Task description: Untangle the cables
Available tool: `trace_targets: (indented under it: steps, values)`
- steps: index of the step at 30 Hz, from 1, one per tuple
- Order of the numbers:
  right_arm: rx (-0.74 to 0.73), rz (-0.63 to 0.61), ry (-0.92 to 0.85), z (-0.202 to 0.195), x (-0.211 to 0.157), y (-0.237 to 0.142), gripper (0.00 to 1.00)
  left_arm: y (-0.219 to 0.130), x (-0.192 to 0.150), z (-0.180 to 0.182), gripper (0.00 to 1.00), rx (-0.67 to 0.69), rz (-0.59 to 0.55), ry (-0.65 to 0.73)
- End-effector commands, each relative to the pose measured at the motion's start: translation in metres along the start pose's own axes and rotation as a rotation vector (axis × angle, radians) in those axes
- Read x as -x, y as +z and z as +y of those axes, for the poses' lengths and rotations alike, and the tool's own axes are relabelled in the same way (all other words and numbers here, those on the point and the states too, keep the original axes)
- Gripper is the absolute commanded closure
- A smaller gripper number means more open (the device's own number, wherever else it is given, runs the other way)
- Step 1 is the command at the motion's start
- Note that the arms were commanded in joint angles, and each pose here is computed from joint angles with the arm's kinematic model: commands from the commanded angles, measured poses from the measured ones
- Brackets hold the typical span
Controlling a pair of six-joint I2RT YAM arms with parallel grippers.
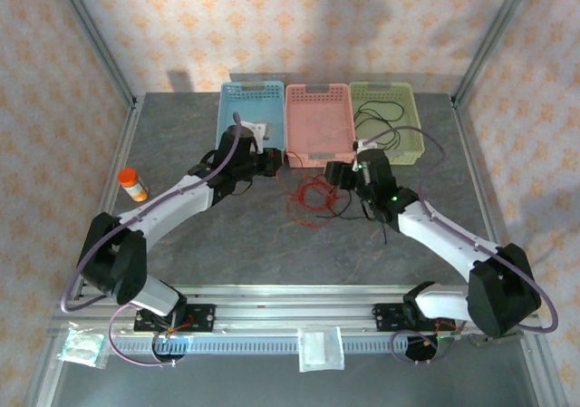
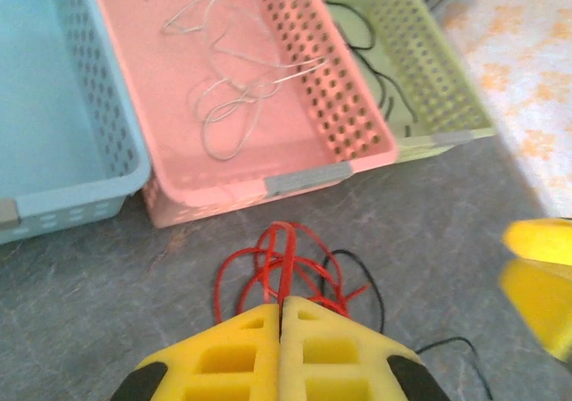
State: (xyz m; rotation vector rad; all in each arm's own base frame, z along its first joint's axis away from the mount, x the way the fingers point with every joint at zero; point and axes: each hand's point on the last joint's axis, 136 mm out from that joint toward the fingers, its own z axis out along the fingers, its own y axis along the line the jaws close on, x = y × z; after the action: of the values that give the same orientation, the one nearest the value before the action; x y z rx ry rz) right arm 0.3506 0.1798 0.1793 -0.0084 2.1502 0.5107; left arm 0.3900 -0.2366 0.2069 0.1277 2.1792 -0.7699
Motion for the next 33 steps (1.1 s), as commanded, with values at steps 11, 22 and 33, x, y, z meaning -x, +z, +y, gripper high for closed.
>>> trace_targets:
  steps: [11,22,33]
  values:
    - [0.347,-0.118,-0.151,0.067,0.039,0.006,0.15,-0.035,0.042,-0.075,1.0,-0.278,-0.021,0.163]
    - [0.358,-0.119,-0.223,0.077,0.048,0.048,0.29,-0.041,0.044,-0.09,1.0,-0.348,-0.003,0.171]
    - [0.359,-0.133,-0.178,0.079,0.054,0.054,0.92,-0.041,0.043,-0.077,1.0,-0.278,-0.016,0.159]
